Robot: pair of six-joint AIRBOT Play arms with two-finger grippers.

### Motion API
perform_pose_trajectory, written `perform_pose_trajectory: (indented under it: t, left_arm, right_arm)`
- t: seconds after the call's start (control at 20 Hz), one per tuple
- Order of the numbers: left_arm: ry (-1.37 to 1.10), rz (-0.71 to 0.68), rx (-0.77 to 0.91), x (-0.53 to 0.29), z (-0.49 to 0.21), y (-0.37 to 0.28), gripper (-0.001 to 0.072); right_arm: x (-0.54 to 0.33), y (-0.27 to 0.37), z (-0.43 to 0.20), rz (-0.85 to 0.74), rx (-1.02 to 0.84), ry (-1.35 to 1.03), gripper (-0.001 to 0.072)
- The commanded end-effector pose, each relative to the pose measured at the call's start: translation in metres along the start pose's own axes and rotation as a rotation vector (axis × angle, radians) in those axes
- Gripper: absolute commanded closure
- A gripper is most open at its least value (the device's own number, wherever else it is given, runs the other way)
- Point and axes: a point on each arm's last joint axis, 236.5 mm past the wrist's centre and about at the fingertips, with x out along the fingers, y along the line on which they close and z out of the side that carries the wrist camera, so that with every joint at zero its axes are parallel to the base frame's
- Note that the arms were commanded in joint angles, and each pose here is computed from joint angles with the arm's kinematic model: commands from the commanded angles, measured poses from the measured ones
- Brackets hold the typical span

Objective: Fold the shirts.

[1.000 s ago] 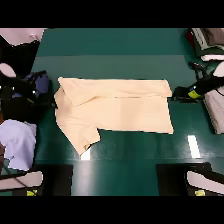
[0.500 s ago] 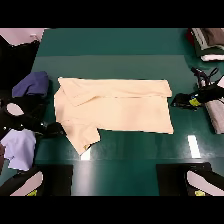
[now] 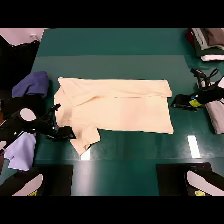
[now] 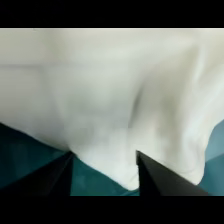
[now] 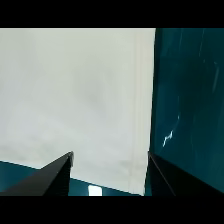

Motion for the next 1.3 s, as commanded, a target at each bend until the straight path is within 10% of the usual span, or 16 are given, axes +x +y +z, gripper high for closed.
perform_pose_trajectory:
  t: [0.0,0.8,0.9,1.0,1.25]
  left_arm:
    - [-0.057,0.001,-0.003,0.004,0.012,-0.007,0.0649]
    - [-0.056,-0.007,0.074,-0.01,0.017,-0.018,0.0681]
    - [-0.046,-0.007,0.075,-0.01,0.015,-0.018,0.0681]
    - [-0.039,-0.007,0.08,-0.011,0.014,-0.018,0.0681]
    - [0.033,-0.034,0.176,-0.04,0.006,-0.04,0.0682]
  right_arm:
    - [0.0,-0.001,-0.006,-0.003,0.0,0.024,0.0173]
    - [0.083,-0.033,-0.109,0.037,0.15,0.269,0.0176]
    - [0.088,-0.03,-0.109,0.033,0.134,0.254,0.0296]
    - [0.089,-0.027,-0.108,0.031,0.113,0.248,0.0664]
    - [0.048,-0.023,-0.114,0.041,0.099,0.194,0.0698]
